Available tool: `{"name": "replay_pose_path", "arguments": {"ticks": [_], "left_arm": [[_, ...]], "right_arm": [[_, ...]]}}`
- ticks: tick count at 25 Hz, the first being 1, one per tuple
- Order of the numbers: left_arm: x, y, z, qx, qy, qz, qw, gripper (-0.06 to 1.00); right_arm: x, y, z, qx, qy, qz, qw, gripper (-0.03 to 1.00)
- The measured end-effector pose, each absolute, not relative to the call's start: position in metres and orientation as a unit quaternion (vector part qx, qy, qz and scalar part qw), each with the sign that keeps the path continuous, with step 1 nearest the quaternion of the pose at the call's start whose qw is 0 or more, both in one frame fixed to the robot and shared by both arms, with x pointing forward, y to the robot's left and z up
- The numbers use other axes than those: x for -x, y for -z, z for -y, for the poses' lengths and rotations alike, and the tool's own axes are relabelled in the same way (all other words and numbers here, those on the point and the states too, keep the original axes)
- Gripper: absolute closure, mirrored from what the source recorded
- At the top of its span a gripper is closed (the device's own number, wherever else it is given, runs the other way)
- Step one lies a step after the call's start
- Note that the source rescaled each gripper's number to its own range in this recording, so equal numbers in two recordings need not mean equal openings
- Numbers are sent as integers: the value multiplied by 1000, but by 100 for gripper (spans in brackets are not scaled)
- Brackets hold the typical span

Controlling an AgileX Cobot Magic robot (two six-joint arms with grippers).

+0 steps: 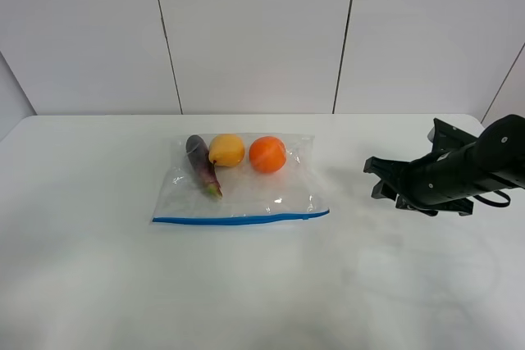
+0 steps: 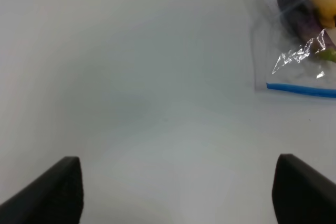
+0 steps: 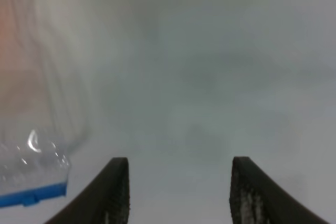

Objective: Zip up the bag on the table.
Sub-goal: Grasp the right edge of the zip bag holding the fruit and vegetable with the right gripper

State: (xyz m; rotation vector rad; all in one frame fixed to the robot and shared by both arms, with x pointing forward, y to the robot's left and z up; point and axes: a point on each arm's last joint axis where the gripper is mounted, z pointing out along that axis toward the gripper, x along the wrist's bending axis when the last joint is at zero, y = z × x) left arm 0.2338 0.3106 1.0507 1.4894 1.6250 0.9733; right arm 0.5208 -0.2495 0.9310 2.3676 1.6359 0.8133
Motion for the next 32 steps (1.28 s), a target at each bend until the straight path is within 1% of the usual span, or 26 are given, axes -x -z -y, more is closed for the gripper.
{"name": "replay_pose_path", "arguments": {"ticks": [4,6,10,14,16,17,19,23,32], "left_arm": [[-234,-1051,-311,-577,-377,-630,358,-6],[-234,-1051,-311,-577,-377,-630,358,-6],[-234,-1051,-311,-577,-377,-630,358,-6],[-234,-1051,-311,-577,-377,-630,358,-6],[-234,-1051,-311,-577,-377,-630,358,-6],[-234,-1051,-311,-577,-377,-630,358,-6],[-234,-1051,-311,-577,-377,-630,358,-6],[-234,-1051,-311,-577,-377,-630,358,-6],[-234,-1051,-311,-577,-377,-630,358,-6]], "right_arm": [[-523,-924,244,-787,-261,-557,42,35],[-528,-925,238,-778,-262,-571,14,35],[-541,-929,223,-748,-291,-595,-48,35],[-546,-929,217,-743,-314,-586,-79,35],[-547,-924,214,-744,-317,-580,-96,35],[-548,-915,211,-747,-314,-574,-118,35],[-549,-903,209,-750,-306,-569,-138,35],[-552,-886,208,-754,-304,-564,-145,35],[-557,-886,210,-763,-320,-546,-130,35]]}}
